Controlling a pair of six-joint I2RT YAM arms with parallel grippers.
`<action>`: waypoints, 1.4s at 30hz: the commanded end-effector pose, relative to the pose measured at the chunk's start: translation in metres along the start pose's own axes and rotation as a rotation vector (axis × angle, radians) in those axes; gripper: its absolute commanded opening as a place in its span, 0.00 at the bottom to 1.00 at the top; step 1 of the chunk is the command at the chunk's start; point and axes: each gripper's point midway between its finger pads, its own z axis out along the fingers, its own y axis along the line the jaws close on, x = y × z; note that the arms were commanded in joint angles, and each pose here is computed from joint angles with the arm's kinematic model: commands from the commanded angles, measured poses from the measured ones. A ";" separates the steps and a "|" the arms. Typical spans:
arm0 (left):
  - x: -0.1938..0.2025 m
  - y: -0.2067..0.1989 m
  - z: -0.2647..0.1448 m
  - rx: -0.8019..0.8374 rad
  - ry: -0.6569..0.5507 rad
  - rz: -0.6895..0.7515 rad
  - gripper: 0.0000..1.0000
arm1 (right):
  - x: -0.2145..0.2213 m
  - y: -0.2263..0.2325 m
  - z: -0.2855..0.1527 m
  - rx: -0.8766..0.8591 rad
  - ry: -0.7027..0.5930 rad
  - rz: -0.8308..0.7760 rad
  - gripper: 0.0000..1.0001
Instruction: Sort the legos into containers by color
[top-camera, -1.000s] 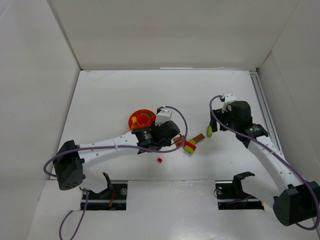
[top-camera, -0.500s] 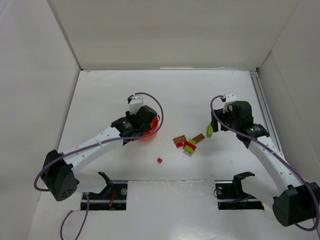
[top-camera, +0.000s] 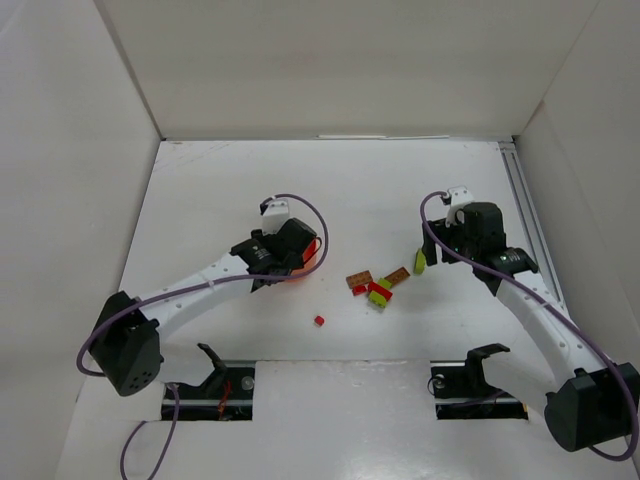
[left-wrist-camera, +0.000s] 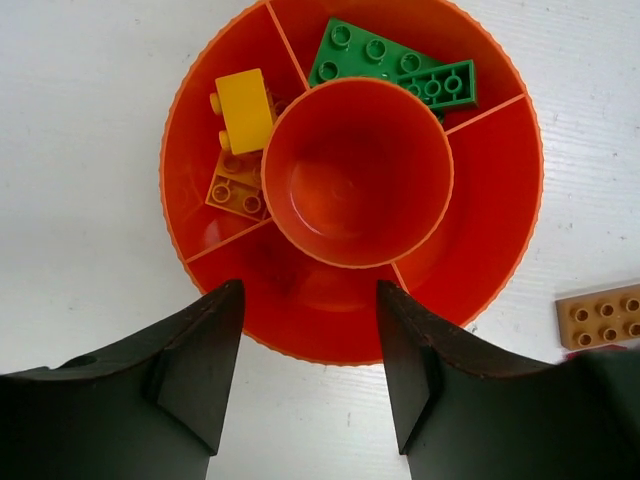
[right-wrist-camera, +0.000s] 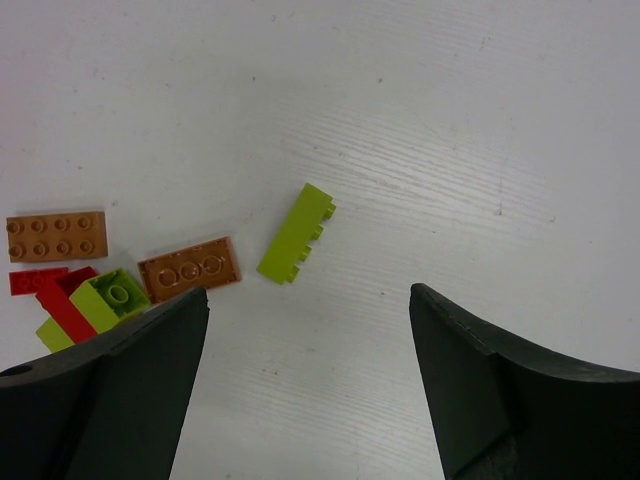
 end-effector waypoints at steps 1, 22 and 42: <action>-0.008 -0.001 0.000 0.000 -0.028 -0.015 0.52 | -0.023 -0.002 -0.009 0.005 -0.059 -0.015 0.86; 0.117 -0.080 -0.075 0.495 0.227 0.212 0.96 | -0.032 0.027 -0.011 -0.093 -0.117 -0.072 0.94; 0.170 -0.074 -0.030 0.315 0.282 0.286 0.52 | -0.032 0.031 -0.008 -0.099 -0.117 -0.083 0.94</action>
